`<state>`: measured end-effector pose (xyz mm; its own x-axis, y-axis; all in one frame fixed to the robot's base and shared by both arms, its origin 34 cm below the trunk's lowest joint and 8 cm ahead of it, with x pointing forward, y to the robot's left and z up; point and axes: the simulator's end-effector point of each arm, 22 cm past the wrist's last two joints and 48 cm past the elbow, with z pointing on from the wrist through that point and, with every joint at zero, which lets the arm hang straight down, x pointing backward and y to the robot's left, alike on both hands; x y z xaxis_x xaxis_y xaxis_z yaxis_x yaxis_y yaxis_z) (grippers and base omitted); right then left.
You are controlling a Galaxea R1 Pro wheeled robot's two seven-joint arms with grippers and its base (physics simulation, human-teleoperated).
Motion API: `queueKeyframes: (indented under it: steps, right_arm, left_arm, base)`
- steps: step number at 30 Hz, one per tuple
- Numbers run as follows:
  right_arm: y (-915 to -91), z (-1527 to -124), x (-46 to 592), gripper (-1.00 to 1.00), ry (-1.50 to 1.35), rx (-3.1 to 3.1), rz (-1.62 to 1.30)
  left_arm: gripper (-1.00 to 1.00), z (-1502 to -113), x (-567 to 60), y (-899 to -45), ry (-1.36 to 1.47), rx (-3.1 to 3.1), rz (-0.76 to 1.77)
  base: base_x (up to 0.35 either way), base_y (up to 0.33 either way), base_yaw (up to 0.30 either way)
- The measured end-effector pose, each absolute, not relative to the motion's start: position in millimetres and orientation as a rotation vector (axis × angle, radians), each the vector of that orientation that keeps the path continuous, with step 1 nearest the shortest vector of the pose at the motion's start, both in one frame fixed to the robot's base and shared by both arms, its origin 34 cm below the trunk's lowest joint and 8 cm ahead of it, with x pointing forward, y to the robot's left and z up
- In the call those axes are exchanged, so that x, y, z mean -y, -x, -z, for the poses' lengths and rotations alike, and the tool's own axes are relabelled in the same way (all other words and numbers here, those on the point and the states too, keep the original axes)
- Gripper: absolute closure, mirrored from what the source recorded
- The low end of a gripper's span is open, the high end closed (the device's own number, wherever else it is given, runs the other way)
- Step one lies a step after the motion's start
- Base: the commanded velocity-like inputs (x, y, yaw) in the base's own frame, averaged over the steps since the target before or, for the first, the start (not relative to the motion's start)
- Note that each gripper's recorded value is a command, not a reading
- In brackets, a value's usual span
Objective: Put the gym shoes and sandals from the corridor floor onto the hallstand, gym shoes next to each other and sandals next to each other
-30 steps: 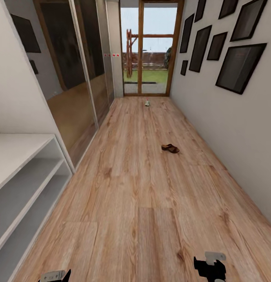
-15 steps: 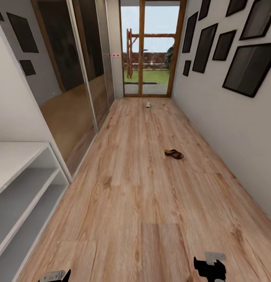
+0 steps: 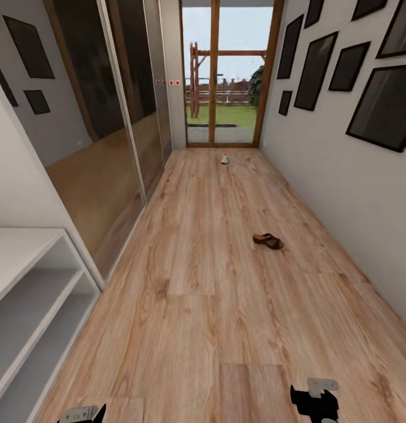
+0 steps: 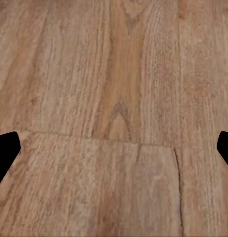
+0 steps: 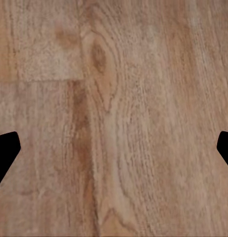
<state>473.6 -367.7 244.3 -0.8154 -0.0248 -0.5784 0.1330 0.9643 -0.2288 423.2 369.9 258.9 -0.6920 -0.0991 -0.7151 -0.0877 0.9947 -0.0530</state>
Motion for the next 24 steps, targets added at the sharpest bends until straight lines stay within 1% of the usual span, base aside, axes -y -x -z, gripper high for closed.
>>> queueKeyframes:
  steps: [24]
  right_arm:
    - [-473.5,-244.3,367.7,-1.0,-0.076,-2.502,0.346]
  left_arm:
    - [-1.0,-258.8,-369.3,-423.2,0.129,-2.339,0.02]
  base:
    - [0.339,0.077,0.0]
